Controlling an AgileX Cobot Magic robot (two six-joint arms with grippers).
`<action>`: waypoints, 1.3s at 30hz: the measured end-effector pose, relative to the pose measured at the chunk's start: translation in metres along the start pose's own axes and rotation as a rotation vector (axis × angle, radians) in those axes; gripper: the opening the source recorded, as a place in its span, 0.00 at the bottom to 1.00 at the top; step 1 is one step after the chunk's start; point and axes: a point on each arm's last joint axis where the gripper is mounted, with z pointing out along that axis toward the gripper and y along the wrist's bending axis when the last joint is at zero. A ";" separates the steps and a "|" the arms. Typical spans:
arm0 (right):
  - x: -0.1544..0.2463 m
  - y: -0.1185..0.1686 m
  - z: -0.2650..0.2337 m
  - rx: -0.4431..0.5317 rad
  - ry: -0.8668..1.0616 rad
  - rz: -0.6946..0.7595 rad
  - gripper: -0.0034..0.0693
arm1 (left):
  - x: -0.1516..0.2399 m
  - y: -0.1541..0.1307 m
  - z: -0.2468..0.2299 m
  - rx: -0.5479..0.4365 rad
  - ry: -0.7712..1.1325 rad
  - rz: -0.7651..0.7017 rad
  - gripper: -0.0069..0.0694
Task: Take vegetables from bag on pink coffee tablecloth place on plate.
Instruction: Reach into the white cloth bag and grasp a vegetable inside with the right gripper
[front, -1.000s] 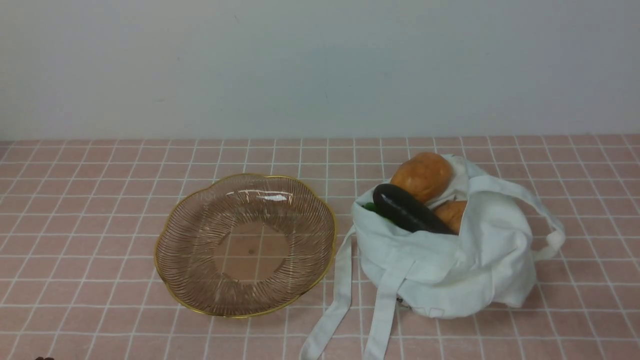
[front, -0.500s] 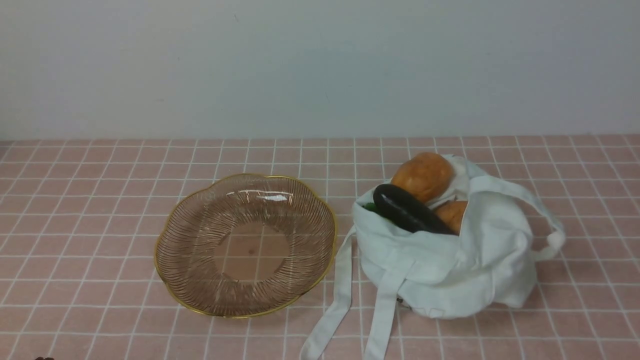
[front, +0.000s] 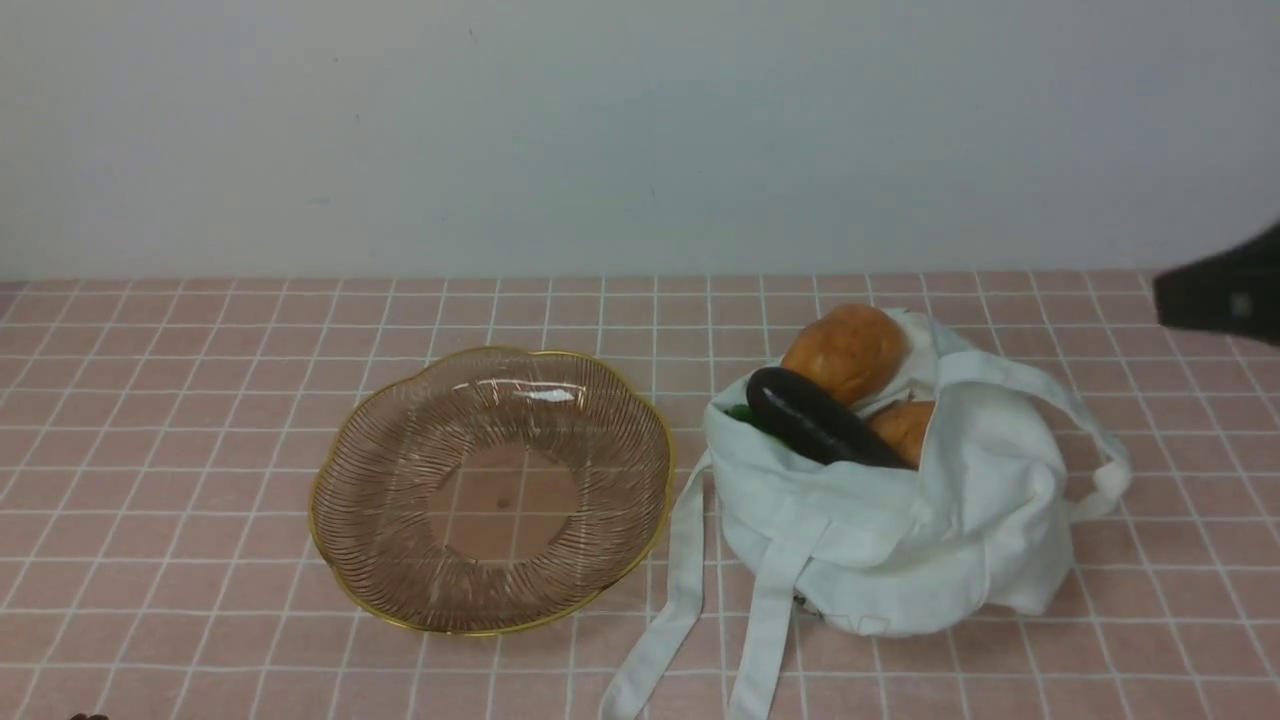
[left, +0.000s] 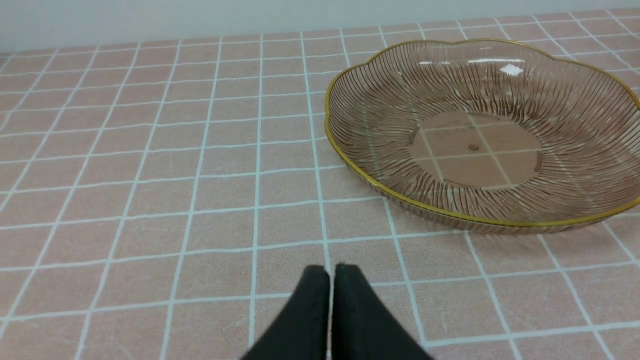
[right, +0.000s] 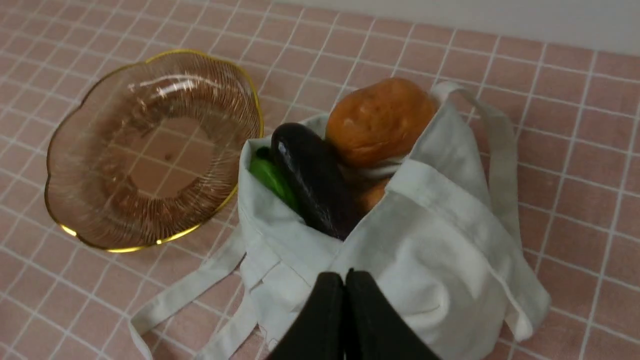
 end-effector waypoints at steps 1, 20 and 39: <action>-0.013 0.001 0.012 -0.027 0.023 -0.037 0.03 | 0.000 0.000 0.000 0.000 0.000 0.000 0.08; -0.027 0.041 0.200 -0.015 0.367 -0.369 0.33 | 0.000 0.000 0.000 0.000 0.000 0.000 0.08; -0.009 0.033 0.243 0.018 0.431 -0.276 0.53 | 0.000 0.000 0.000 0.000 0.000 0.000 0.08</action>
